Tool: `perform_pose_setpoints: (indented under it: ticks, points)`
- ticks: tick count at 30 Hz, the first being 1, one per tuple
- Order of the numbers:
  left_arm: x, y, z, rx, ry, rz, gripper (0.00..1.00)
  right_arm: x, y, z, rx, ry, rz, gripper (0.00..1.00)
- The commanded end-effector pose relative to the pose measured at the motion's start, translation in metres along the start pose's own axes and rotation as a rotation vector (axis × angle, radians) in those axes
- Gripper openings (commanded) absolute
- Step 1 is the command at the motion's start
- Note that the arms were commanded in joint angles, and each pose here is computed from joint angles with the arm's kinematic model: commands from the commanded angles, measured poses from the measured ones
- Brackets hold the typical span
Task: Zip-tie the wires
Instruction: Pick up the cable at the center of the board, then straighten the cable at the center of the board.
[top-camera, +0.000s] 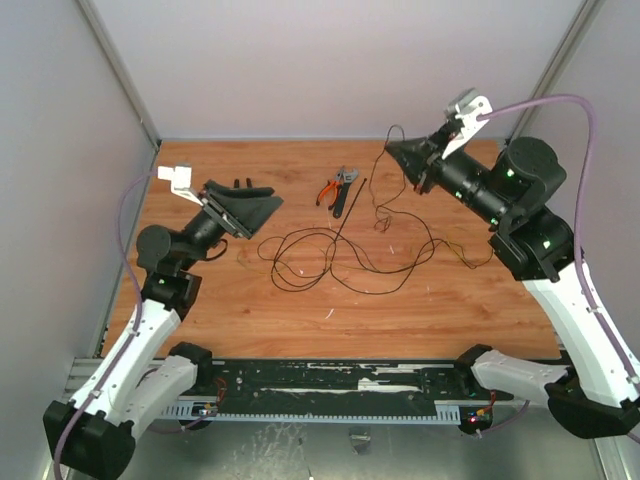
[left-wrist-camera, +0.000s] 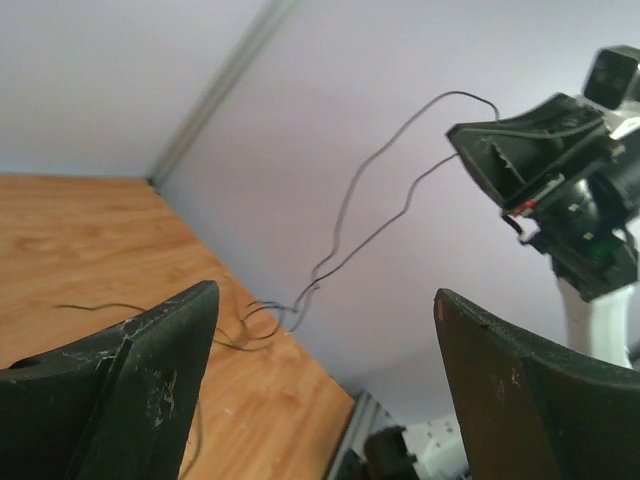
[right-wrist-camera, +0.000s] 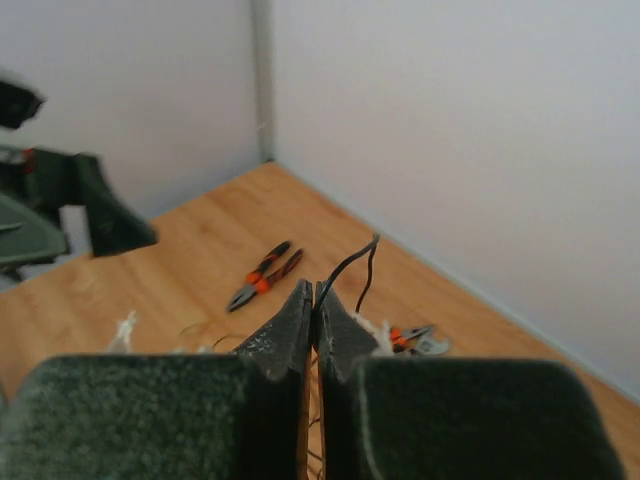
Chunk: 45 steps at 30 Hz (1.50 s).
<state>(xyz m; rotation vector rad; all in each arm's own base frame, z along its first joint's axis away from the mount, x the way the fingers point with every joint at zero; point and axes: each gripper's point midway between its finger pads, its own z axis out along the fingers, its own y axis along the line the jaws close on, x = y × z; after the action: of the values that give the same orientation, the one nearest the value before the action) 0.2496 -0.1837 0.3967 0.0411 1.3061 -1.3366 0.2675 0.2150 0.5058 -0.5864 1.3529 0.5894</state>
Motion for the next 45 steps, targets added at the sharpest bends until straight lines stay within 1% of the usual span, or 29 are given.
perform_pose_setpoints:
  ticks: [1, 5, 8, 11, 13, 15, 22, 25, 27, 30, 33, 34, 36, 38, 41, 43, 45]
  points:
    - [0.011, -0.034, 0.011, 0.118, 0.019, -0.003, 0.93, 0.017, 0.043, -0.017, -0.217, 0.026, 0.075, 0.0]
    - [0.037, -0.039, 0.029, 0.144, 0.058, -0.03, 0.93, 0.024, 0.067, -0.027, -0.344, 0.019, 0.124, 0.0]
    - [0.056, -0.043, 0.04, 0.161, 0.084, -0.037, 0.95, 0.024, 0.075, -0.029, -0.382, 0.015, 0.154, 0.0]
    - [0.068, -0.04, 0.05, 0.135, 0.077, -0.015, 0.98, 0.026, 0.084, -0.032, -0.434, 0.02, 0.173, 0.0]
    - [0.078, -0.035, 0.056, 0.112, 0.084, -0.001, 0.98, 0.027, 0.088, -0.034, -0.461, 0.016, 0.181, 0.0]
    - [0.084, -0.037, 0.058, 0.119, 0.091, 0.006, 0.95, 0.025, 0.09, -0.036, -0.472, 0.005, 0.185, 0.0]
    - [0.102, -0.049, 0.065, 0.171, 0.139, 0.007, 0.76, 0.02, 0.088, -0.037, -0.454, -0.017, 0.192, 0.0]
    - [0.111, -0.052, 0.066, 0.191, 0.166, -0.001, 0.73, 0.013, 0.085, -0.039, -0.43, -0.041, 0.194, 0.0]
    - [0.117, -0.054, 0.067, 0.2, 0.183, -0.005, 0.69, 0.01, 0.083, -0.039, -0.416, -0.055, 0.193, 0.0]
    - [0.125, -0.054, 0.069, 0.2, 0.204, -0.008, 0.53, 0.006, 0.077, -0.04, -0.379, -0.07, 0.188, 0.0]
    - [0.129, -0.05, 0.07, 0.186, 0.21, -0.005, 0.33, 0.006, 0.068, -0.039, -0.322, -0.073, 0.184, 0.0]
    - [0.129, -0.048, 0.07, 0.176, 0.207, -0.002, 0.23, 0.006, 0.064, -0.04, -0.298, -0.071, 0.181, 0.0]
    - [0.124, -0.044, 0.073, 0.143, 0.195, 0.024, 0.1, 0.013, 0.053, -0.038, -0.23, -0.043, 0.178, 0.0]
    - [0.116, -0.041, 0.075, 0.108, 0.183, 0.067, 0.0, 0.024, 0.039, -0.035, -0.149, 0.001, 0.168, 0.0]
    - [0.094, -0.037, 0.085, 0.021, 0.16, 0.159, 0.0, 0.052, 0.01, -0.03, 0.011, 0.103, 0.146, 0.0]
    - [0.086, -0.029, 0.088, -0.05, 0.172, 0.229, 0.0, 0.077, -0.014, -0.029, 0.15, 0.186, 0.134, 0.0]
    - [0.071, -0.031, 0.095, -0.085, 0.162, 0.281, 0.0, 0.102, -0.037, -0.032, 0.283, 0.267, 0.115, 0.0]
